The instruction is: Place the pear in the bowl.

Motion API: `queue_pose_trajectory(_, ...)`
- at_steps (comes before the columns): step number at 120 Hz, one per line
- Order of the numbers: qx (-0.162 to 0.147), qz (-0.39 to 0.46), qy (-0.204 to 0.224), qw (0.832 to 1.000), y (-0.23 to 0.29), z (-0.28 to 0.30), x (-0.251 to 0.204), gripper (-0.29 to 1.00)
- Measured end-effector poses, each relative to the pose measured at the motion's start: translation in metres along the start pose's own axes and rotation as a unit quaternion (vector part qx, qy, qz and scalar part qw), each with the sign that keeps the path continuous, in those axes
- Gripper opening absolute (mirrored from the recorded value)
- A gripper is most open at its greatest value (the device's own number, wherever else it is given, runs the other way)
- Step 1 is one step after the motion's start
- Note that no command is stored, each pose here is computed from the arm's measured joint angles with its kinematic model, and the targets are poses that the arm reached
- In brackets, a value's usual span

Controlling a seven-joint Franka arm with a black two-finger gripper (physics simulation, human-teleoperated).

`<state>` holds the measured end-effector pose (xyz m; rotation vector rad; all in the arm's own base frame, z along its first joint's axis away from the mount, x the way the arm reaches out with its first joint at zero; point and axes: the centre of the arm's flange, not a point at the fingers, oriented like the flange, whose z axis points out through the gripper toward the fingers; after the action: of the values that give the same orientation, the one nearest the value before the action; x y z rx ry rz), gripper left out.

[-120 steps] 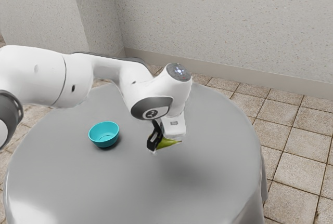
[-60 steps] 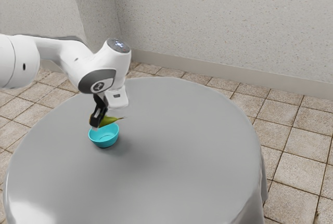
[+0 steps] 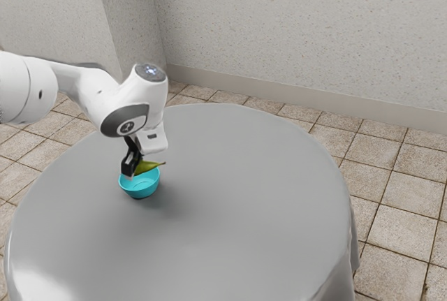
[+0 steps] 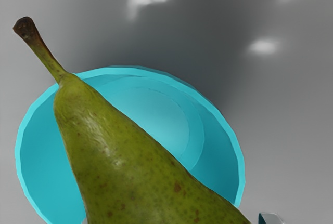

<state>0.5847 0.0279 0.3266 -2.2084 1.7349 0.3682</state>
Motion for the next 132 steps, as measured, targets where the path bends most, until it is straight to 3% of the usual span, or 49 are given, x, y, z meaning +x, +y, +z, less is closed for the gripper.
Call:
queue_pose_trajectory(18,0.004,0.006,0.004,1.0,-0.002,0.007,0.005,0.2)
queue_pose_trajectory(47,0.004,0.011,0.009,1.0,-0.003,0.008,0.004,0.49)
queue_pose_trajectory(66,0.008,0.014,0.012,1.0,-0.004,0.001,0.003,0.6)
queue_pose_trajectory(74,0.035,0.014,0.022,0.999,-0.008,-0.038,0.008,0.63)
queue_pose_trajectory(83,0.094,-0.013,0.052,0.994,-0.013,-0.14,0.003,0.65)
queue_pose_trajectory(90,0.114,-0.063,0.094,0.987,-0.006,-0.209,-0.013,0.66)
queue_pose_trajectory(100,0.086,-0.143,0.158,0.973,0.01,-0.266,-0.025,0.68)
queue_pose_trajectory(109,0.03,-0.213,0.206,0.955,0.014,-0.286,-0.033,0.68)
queue_pose_trajectory(120,-0.029,-0.29,0.215,0.932,0.008,-0.277,-0.055,0.69)
queue_pose_trajectory(132,-0.072,-0.365,0.203,0.906,0.001,-0.257,-0.084,0.7)
